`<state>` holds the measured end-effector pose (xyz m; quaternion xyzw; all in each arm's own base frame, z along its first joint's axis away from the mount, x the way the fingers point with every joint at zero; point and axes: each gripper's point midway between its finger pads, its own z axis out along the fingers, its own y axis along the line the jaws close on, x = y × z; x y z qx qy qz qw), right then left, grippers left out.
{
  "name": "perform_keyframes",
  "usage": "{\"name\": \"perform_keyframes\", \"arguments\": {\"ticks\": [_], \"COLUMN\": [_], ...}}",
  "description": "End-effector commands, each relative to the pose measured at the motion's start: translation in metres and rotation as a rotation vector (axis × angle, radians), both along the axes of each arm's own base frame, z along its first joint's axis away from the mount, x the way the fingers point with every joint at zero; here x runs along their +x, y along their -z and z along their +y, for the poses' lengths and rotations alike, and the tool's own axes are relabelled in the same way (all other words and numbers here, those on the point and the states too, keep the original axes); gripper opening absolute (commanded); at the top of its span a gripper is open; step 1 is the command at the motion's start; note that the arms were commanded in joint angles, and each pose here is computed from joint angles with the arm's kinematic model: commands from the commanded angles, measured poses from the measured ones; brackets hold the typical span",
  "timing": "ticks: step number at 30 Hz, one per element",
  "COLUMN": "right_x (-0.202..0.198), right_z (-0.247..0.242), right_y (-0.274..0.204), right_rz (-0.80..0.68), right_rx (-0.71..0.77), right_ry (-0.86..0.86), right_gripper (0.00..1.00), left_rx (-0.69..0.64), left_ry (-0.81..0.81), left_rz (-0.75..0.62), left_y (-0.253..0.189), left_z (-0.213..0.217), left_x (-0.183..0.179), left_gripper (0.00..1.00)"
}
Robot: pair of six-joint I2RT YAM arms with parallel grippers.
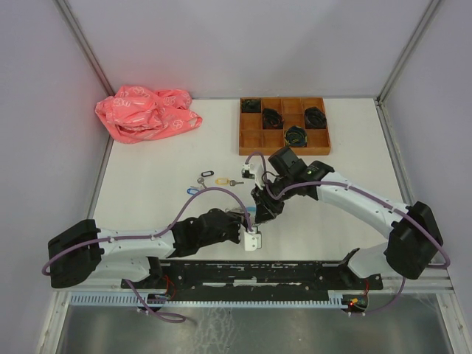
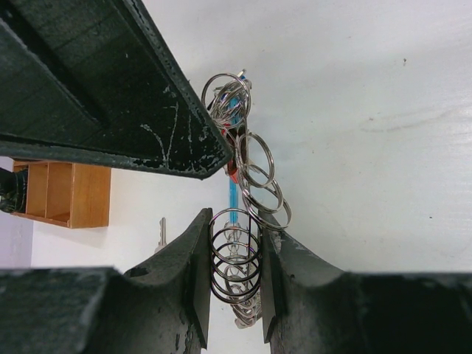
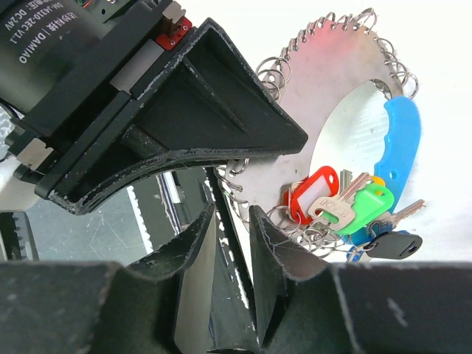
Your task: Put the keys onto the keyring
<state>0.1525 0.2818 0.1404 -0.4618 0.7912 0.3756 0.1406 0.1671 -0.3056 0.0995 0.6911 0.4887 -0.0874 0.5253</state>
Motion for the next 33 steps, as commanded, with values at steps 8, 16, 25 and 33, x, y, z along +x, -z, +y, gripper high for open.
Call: {"name": "perform_keyframes", "arguments": {"ticks": [8,16,25,33], "right_x": [0.001,0.002,-0.001,0.019], "right_z": [0.003,0.005,0.004,0.0], "right_y": [-0.002,-0.001,-0.013,-0.029], "right_rz": [-0.06,-0.066,-0.076,-0.184], "right_rx": [0.042,0.038,0.055,0.039], "right_ry": [-0.057,-0.06,-0.082,0.025], "right_gripper": [0.32,0.24,0.01,0.03], "left_rx": [-0.15,-0.143,-0.142,-0.177], "left_ry": [-0.006,0.008,0.013,-0.029], "left_rz": [0.013,0.022,0.035,0.08], "left_y": [-0.031,-0.028,-0.025,-0.028], "left_z": [-0.012,-0.014,-0.014,-0.016], "left_x": [-0.002,-0.005,-0.006,-0.004], "left_gripper": [0.03,0.03,0.03,0.03]}}
